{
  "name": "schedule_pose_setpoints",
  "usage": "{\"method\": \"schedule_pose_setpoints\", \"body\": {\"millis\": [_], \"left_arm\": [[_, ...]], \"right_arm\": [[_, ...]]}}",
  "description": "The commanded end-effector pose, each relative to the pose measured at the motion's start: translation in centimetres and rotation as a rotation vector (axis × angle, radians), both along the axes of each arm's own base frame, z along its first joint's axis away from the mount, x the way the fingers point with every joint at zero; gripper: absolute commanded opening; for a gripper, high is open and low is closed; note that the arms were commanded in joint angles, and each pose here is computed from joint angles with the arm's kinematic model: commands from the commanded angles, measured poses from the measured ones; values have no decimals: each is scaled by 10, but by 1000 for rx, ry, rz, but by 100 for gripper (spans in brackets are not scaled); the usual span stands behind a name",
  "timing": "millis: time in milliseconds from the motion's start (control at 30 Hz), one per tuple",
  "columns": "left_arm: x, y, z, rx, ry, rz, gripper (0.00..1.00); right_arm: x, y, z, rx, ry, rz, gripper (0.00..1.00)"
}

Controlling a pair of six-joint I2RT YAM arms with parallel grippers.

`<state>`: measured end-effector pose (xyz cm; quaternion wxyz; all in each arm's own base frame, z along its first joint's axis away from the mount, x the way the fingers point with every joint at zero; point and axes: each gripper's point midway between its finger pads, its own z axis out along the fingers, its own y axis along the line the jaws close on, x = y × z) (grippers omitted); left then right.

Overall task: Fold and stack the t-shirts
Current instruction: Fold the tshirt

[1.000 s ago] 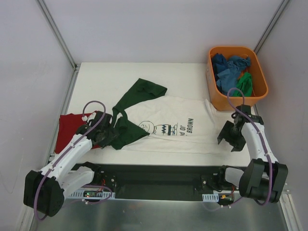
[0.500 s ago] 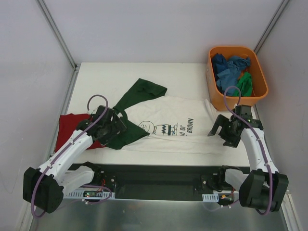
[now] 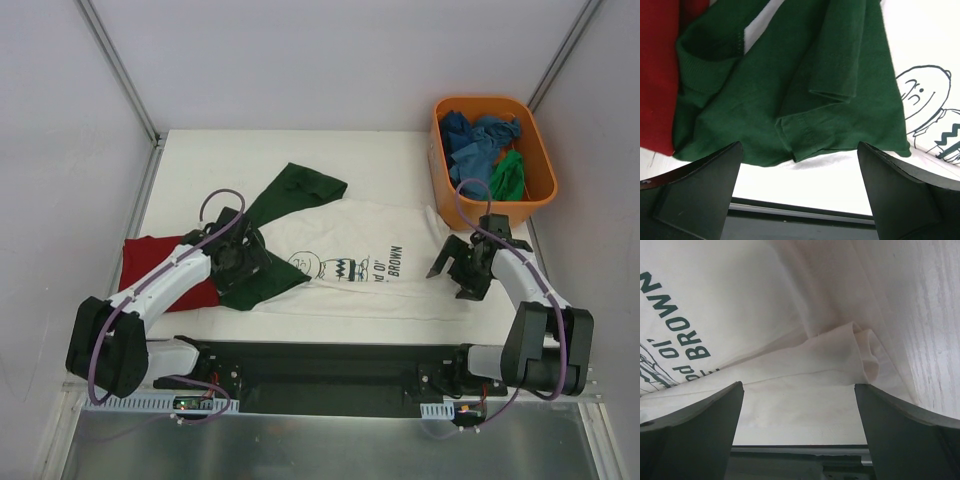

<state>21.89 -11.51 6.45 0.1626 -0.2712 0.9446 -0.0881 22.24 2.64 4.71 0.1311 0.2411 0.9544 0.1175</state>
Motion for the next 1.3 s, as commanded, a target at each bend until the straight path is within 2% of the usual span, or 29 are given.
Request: {"method": "schedule_pose_setpoints", "body": {"millis": [0, 200, 433, 567, 667, 767, 867, 1100, 1267], "left_arm": [[12, -9, 8, -10, -22, -50, 99], [18, -3, -1, 43, -9, -42, 99], [37, 5, -4, 134, -17, -51, 76], [49, 2, -5, 152, -9, -76, 58], [52, -4, -12, 143, 23, -98, 52], [53, -6, -17, 140, 42, -111, 31], [54, -6, -16, 144, 37, -108, 1], [68, 5, 11, 188, -80, -69, 0], [84, 6, 30, 200, -141, -64, 0]], "right_arm": [[17, -1, 2, -5, -37, -27, 97], [15, -5, 8, -33, -52, -16, 97], [6, -19, 21, -119, -41, -24, 97], [3, -22, 26, -138, -49, -28, 97], [-1, -25, 30, -158, -50, -27, 97], [-5, -29, 32, -182, -44, -28, 97], [-7, -30, 33, -187, -47, -25, 97], [-2, -24, 42, -176, -112, 37, 98], [6, 24, 71, -162, -271, 311, 98]]}}
